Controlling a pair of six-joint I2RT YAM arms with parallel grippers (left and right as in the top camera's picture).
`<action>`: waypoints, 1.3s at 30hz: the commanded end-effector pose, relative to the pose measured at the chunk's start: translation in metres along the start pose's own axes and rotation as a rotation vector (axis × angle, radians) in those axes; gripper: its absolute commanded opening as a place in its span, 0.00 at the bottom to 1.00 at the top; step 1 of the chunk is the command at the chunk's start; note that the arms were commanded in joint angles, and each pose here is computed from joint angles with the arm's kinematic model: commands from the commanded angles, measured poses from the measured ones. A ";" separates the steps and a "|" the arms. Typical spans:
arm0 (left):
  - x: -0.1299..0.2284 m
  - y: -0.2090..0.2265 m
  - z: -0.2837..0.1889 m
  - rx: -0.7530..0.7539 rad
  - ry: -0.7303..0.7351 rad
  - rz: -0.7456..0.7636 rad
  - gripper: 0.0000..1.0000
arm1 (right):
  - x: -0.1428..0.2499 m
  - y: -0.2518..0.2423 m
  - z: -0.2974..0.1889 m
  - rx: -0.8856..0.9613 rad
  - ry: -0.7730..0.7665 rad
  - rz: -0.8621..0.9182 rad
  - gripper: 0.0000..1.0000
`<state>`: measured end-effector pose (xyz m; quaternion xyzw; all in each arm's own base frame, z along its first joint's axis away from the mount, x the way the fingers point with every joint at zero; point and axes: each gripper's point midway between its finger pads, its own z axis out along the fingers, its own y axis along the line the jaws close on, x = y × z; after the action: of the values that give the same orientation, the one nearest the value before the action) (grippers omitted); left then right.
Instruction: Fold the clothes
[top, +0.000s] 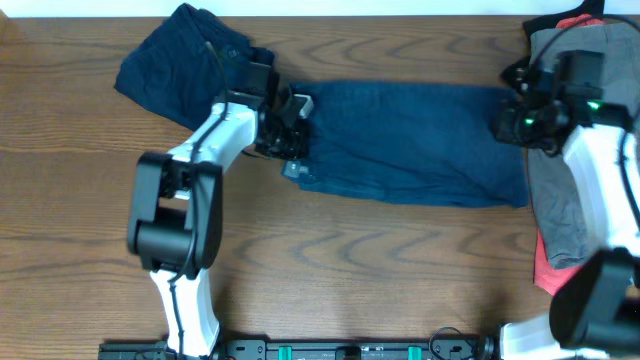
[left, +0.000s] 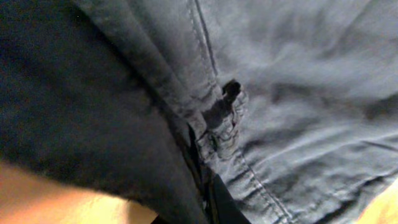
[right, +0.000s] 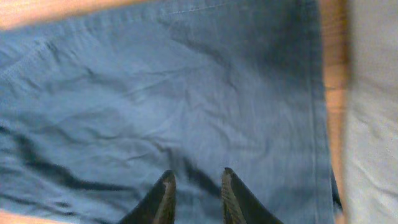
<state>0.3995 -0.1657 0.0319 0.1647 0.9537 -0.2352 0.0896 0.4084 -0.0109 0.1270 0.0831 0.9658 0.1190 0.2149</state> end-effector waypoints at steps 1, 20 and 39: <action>-0.011 0.004 -0.056 -0.089 -0.086 0.001 0.06 | 0.011 0.014 0.032 -0.060 0.068 -0.009 0.14; 0.004 -0.005 -0.135 -0.196 -0.155 0.034 0.06 | 0.048 0.033 0.134 -0.260 0.230 -0.031 0.01; -0.038 -0.127 -0.108 0.063 -0.292 0.173 0.06 | 0.073 0.031 0.147 -0.208 0.327 0.030 0.01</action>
<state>0.3865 -0.2034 0.1660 0.2048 0.9199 -0.2458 0.2269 0.4230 0.0574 -0.0027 0.0514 0.9622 0.2503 0.0944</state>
